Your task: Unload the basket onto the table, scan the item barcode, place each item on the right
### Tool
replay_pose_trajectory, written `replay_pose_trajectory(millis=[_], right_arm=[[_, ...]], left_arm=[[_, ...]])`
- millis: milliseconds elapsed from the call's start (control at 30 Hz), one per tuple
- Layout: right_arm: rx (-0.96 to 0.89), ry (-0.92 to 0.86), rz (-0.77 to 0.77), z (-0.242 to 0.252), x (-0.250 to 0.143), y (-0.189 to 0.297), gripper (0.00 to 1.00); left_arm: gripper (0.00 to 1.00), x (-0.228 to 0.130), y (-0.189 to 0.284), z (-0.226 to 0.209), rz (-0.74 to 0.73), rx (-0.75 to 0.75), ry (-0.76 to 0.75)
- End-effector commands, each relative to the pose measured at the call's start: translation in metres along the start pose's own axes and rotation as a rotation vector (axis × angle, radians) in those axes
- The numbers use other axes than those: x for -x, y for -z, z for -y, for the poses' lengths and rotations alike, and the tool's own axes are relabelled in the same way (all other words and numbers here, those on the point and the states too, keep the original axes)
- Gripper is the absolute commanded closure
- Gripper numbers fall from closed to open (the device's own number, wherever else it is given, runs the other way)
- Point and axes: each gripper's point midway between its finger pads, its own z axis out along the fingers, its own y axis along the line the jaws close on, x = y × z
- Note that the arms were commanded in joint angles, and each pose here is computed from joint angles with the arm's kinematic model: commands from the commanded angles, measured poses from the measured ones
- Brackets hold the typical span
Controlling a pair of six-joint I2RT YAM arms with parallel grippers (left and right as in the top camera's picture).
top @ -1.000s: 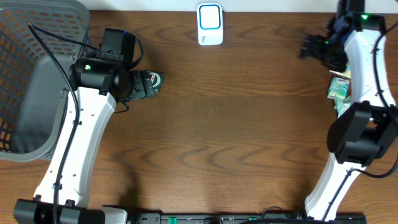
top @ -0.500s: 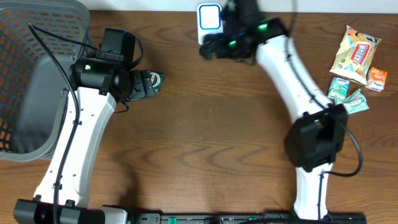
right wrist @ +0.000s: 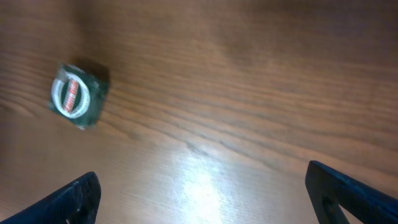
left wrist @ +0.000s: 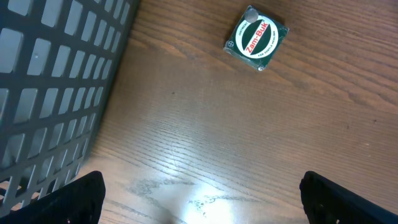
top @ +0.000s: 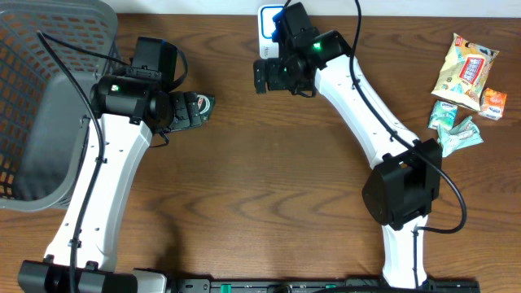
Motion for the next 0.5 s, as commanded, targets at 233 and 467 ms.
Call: replay_pose_trajectory(millis=[233,467], right_arm=[[-0.403,-0.079,0.017,0.125,0.011,0.015,0.01],[-0.334,-0.261,-0.101,0.189,-0.008,0.027,0.01]], left_arm=[[0.01,0.001,0.001,-0.003,0.007,0.015,0.007],[0.01,0.001,0.001,-0.003,0.007,0.016,0.007]])
